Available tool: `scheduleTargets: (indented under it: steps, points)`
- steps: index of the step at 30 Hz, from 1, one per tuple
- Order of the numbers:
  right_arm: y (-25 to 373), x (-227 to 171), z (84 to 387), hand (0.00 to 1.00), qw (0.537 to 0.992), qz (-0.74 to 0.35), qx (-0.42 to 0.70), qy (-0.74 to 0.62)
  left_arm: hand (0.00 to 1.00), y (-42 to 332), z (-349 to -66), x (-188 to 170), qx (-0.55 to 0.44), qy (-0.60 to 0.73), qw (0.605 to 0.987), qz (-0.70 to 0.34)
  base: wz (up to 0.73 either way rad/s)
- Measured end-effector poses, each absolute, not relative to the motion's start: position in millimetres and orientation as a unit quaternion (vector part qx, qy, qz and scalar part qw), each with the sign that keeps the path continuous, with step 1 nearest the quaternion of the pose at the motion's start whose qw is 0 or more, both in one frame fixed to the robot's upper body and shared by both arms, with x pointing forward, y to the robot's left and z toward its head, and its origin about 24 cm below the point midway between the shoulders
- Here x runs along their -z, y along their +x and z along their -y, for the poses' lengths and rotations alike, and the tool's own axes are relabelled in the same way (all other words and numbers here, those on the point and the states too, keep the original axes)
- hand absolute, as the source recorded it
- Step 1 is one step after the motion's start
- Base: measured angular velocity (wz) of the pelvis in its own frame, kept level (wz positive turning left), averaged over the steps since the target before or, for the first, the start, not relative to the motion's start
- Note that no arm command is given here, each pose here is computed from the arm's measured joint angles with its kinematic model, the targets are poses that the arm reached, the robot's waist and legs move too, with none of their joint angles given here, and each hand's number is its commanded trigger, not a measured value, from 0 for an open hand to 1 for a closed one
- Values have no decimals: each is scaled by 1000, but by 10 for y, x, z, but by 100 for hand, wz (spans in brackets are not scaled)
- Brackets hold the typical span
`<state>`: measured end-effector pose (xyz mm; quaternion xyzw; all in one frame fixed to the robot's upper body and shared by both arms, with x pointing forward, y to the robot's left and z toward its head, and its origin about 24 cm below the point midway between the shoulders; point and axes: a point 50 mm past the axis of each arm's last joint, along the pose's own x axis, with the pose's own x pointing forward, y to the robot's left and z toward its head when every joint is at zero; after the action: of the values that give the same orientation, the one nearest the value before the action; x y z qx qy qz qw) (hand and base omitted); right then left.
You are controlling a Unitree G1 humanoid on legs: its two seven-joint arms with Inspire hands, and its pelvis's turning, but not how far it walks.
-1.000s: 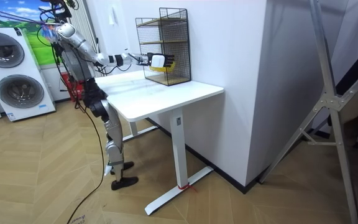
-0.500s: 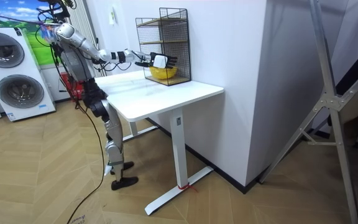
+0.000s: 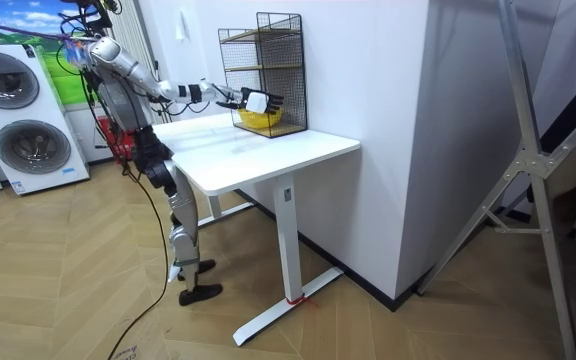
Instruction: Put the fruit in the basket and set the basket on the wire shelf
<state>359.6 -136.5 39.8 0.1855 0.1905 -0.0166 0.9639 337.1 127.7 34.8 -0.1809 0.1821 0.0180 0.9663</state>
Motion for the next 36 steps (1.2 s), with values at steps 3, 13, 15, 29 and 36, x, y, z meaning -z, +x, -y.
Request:
scheduleTargets:
  steps: [3,13,15,29,36]
  points:
    - [3509,-323,1412,0,967,-190,17,169,0,3316,-1304,-293,-23,-168,968,-185,0]
    - [3332,-300,1523,0,977,-164,8,139,0,3161,-1376,-212,-27,-127,975,-179,0]
    - [3307,-339,1546,0,978,-148,10,148,0,3126,-1413,-274,-21,-126,979,-160,-4]
    - [3091,-479,1600,0,991,-86,-4,101,0,2973,-1463,-555,14,-105,991,-79,0]
    - [2968,-564,1610,0,996,-55,-26,67,0,2859,-1466,-573,28,-106,992,-64,0]
